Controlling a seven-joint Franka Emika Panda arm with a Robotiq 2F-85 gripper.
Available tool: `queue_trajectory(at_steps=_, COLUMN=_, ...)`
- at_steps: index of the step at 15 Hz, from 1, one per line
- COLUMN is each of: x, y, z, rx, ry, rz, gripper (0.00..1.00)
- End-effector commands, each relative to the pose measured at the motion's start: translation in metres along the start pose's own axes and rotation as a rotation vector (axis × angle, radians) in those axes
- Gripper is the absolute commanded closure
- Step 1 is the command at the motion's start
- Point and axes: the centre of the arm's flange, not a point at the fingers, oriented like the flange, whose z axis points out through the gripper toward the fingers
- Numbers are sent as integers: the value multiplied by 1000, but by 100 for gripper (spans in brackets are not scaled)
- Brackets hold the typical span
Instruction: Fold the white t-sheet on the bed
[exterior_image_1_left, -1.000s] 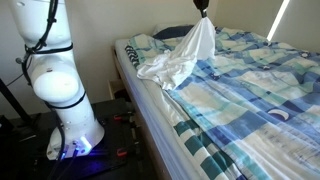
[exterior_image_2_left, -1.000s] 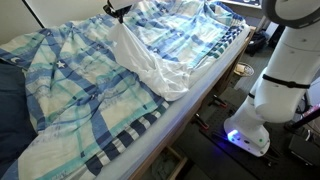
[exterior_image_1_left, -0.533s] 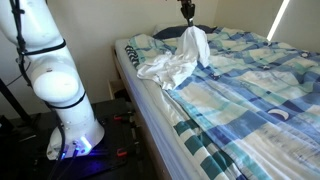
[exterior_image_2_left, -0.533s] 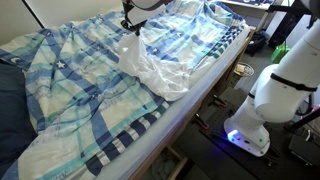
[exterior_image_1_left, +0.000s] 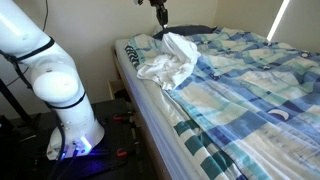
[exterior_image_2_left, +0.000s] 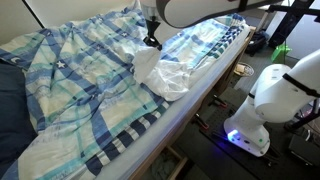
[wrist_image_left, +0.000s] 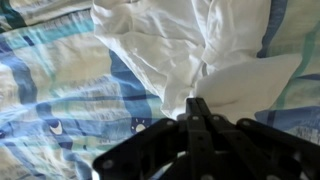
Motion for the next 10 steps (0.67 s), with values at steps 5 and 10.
queue_trajectory(at_steps=5, x=-73, y=45, z=-24, rx=-79, ry=-9, rz=38, gripper=100)
queue_trajectory(at_steps=10, x=-92, y=52, z=-24, rx=-81, ry=-42, rz=38, gripper=100)
